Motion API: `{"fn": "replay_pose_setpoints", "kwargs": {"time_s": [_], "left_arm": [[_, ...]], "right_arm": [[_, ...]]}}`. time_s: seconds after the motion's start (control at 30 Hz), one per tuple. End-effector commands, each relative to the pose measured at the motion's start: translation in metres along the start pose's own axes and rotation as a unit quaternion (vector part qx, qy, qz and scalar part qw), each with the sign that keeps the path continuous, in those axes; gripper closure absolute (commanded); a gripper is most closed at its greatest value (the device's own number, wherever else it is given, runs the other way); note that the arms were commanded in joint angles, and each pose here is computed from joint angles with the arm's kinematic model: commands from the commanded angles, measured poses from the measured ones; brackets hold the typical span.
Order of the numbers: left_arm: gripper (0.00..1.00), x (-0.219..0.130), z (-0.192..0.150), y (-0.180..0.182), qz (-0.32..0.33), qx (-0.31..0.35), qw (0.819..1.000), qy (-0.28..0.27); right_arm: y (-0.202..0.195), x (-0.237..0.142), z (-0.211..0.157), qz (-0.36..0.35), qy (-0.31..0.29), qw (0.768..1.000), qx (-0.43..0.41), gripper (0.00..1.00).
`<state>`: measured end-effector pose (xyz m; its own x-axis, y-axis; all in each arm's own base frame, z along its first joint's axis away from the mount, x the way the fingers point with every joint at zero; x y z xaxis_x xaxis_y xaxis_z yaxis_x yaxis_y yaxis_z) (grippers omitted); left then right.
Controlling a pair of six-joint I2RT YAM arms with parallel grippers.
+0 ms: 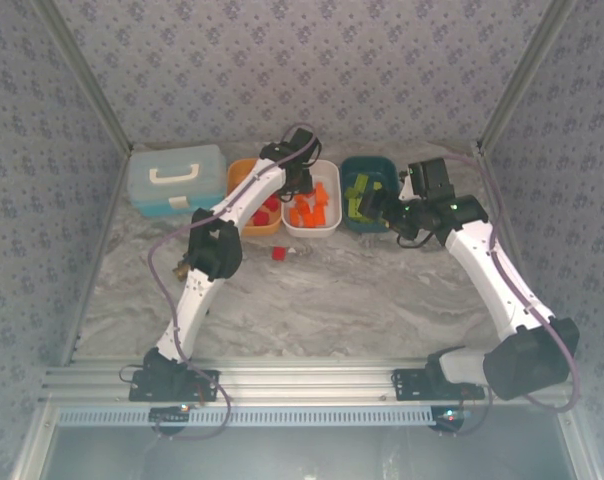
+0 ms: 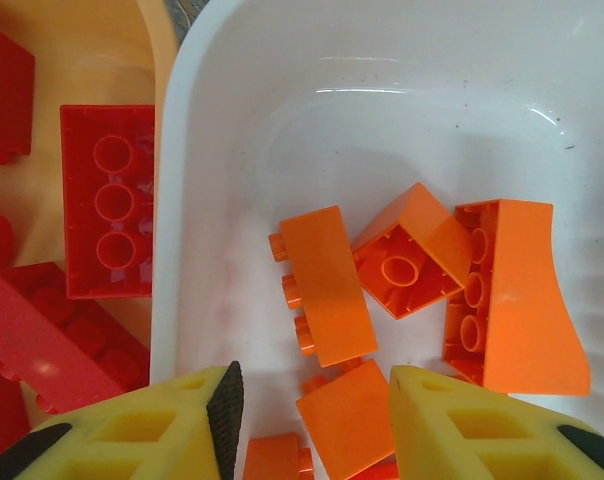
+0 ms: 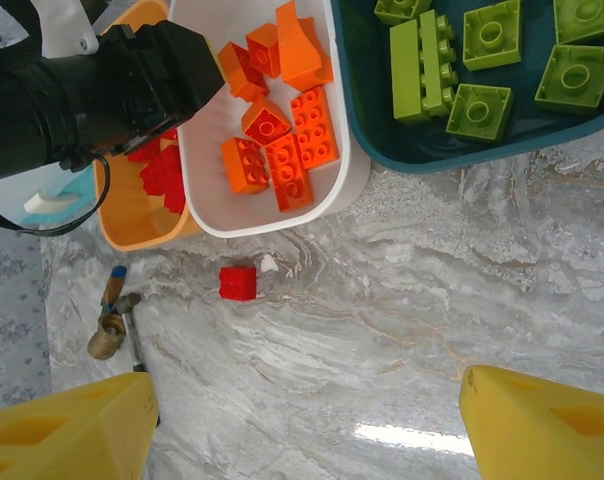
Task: Sort the legos into containers by color
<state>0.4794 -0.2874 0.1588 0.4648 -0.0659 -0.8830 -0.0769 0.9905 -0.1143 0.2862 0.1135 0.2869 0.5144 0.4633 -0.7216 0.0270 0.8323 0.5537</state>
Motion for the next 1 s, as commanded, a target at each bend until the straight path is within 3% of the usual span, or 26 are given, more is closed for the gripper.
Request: {"fn": "replay_pose_setpoints", "kwargs": {"time_s": [0.0, 0.17, 0.37, 0.5, 0.6, 0.97], "left_arm": [[0.53, -0.054, 0.02, -0.001, -0.019, 0.001, 0.999, -0.042], [0.44, -0.098, 0.001, 0.004, -0.044, 0.01, 0.999, -0.028], [0.36, -0.125, -0.081, 0.039, -0.065, 0.026, 0.997, 0.02], [0.35, -0.115, -0.139, 0.058, -0.069, 0.065, 0.994, 0.062], [0.35, -0.102, -0.162, 0.067, -0.054, 0.083, 0.992, 0.077], [0.31, -0.046, -0.168, 0.06, -0.008, 0.114, 0.989, 0.092]], "right_arm": [[0.006, -0.017, -0.003, 0.012, -0.011, 0.999, -0.037, 0.18], [0.012, -0.03, -0.013, 0.02, -0.026, 0.995, -0.091, 0.19], [-0.002, -0.029, -0.039, 0.021, -0.005, 0.995, -0.099, 0.19], [-0.005, -0.019, -0.055, 0.05, 0.026, 0.994, -0.098, 0.18], [-0.006, -0.008, -0.066, 0.076, 0.051, 0.991, -0.096, 0.18], [-0.012, 0.007, -0.077, 0.083, 0.065, 0.991, -0.078, 0.19]]}}
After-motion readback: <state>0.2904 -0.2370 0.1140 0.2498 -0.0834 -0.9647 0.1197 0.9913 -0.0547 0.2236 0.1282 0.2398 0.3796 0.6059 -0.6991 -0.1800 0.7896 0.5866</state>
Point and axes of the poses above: each hand's point on the last joint's axis, 136 mm out from that joint toward the fingers, its own x axis out along the fingers, its own y axis along the line the jaws close on, z = x × y, the point moved 7 cm from there along -x, back along the fingers, and after that the axes turned 3 degrees about -x, right-handed, at the moved point
